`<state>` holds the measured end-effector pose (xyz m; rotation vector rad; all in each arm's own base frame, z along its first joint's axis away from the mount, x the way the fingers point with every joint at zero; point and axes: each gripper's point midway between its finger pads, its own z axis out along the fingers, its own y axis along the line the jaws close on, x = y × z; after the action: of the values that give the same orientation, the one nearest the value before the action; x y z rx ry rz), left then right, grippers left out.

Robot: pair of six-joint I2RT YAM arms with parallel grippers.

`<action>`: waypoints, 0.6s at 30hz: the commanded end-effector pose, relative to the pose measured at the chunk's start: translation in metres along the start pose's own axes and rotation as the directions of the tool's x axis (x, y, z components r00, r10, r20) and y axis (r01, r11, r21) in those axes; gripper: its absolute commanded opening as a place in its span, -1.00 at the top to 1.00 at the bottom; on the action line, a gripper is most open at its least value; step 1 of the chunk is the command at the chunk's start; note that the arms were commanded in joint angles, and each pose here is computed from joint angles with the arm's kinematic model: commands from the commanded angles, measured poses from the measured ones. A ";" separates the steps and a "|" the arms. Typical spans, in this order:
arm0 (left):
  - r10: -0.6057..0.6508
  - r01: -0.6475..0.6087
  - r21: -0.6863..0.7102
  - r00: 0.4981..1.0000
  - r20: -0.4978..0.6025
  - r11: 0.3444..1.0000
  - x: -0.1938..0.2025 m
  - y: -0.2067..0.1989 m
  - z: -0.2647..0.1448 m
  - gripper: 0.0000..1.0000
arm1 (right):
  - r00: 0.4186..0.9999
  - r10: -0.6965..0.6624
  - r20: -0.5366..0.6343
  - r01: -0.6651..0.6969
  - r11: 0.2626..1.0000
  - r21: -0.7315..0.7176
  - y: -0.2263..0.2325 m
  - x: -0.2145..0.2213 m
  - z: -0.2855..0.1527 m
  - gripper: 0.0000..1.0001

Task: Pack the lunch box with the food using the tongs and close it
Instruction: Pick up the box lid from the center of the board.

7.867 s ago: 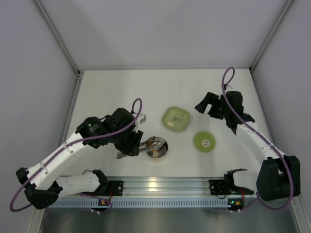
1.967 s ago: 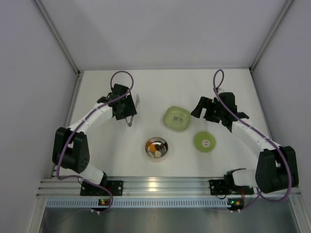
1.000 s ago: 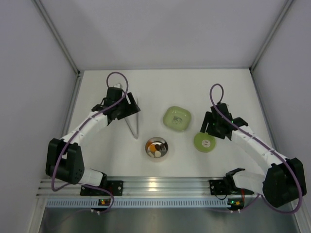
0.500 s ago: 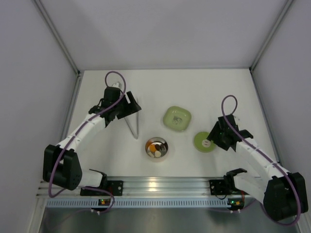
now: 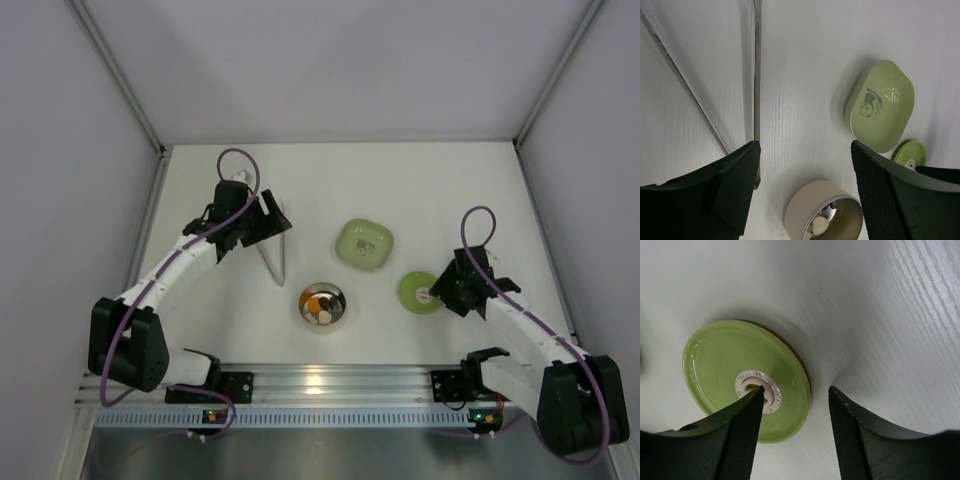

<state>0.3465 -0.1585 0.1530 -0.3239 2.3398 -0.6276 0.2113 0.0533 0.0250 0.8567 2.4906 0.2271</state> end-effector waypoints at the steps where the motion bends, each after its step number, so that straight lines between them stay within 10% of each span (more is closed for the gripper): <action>1: -0.002 0.000 0.043 0.999 0.048 0.999 -0.010 -0.009 -0.004 -0.57 | 0.996 0.061 0.065 -0.056 0.995 -0.081 0.017 -0.018 0.000 -0.05; 18: -0.003 0.002 0.021 0.999 0.034 1.000 -0.004 -0.002 -0.001 -0.57 | 0.982 0.149 0.118 -0.128 0.977 -0.169 0.014 -0.017 0.016 0.38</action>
<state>0.3431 -0.1573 0.1463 -0.3278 2.3555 -0.6210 0.2301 0.0559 0.0213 0.9238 2.3190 0.3659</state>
